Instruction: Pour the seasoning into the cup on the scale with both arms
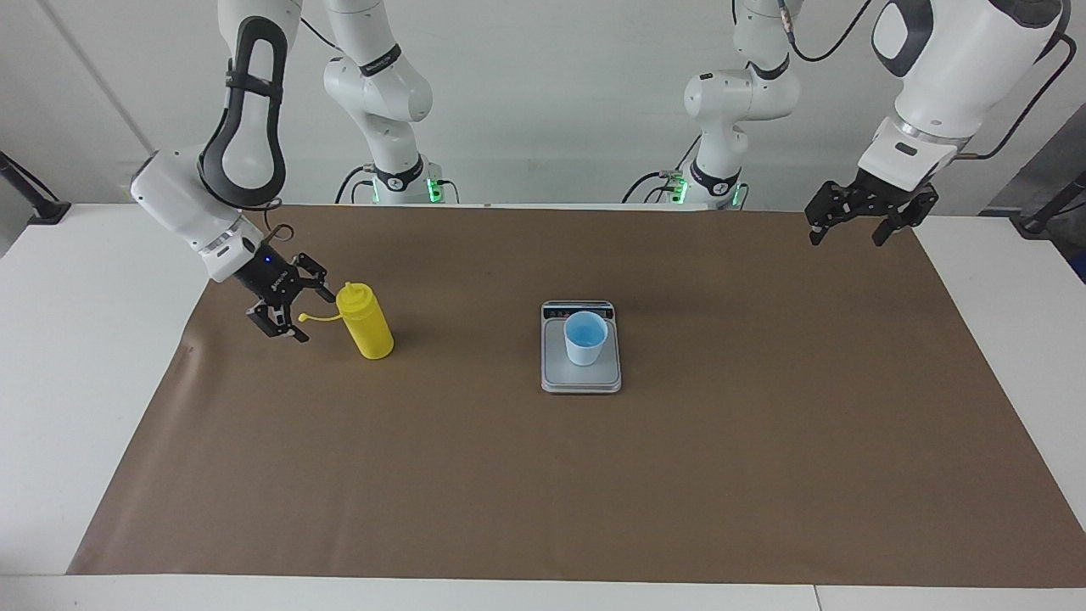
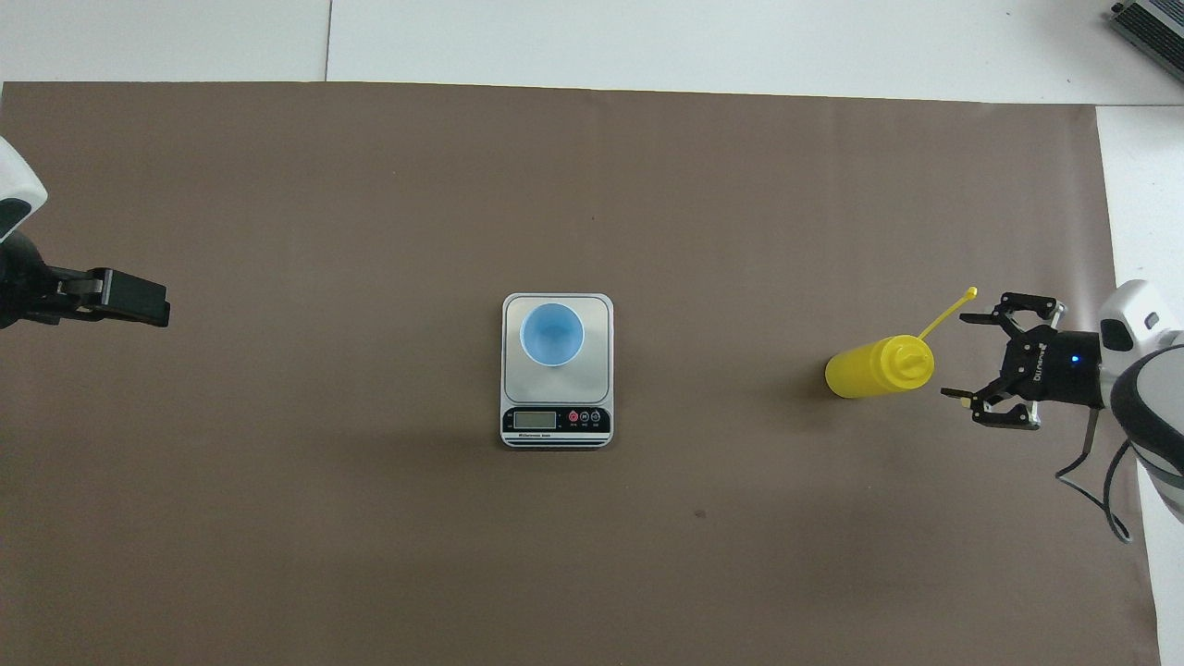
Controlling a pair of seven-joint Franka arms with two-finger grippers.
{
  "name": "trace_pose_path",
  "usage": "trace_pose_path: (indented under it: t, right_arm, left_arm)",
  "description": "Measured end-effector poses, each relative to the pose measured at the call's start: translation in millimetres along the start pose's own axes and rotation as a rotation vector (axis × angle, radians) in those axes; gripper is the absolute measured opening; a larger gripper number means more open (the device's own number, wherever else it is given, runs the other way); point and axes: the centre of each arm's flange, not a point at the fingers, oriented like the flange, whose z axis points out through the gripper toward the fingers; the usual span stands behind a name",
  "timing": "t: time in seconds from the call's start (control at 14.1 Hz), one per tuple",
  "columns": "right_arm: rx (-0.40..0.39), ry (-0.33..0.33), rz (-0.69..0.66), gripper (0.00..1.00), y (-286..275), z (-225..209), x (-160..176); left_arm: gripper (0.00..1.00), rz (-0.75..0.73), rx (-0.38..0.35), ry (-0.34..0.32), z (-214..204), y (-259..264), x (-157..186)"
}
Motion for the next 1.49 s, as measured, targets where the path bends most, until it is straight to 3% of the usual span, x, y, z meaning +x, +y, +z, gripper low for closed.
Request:
trace_pose_path:
  t: [0.28, 0.78, 1.14, 1.49]
  right_arm:
    - [-0.042, -0.205, 0.151, 1.0, -13.2, -36.1, 66.1]
    - [-0.076, -0.371, 0.54, 1.0, -35.0, -46.8, 143.0]
    - [-0.164, -0.39, 0.824, 1.0, -45.4, -50.1, 201.4]
    - [-0.279, -0.461, 0.924, 1.0, -27.2, -79.4, 235.0]
  left_arm:
    - [1.0, 0.0, 0.0, 0.0, 0.0, 0.0, 0.0]
    - [1.0, 0.0, 0.0, 0.0, 0.0, 0.0, 0.0]
    - [1.0, 0.0, 0.0, 0.0, 0.0, 0.0, 0.0]
    - [1.0, 0.0, 0.0, 0.0, 0.0, 0.0, 0.0]
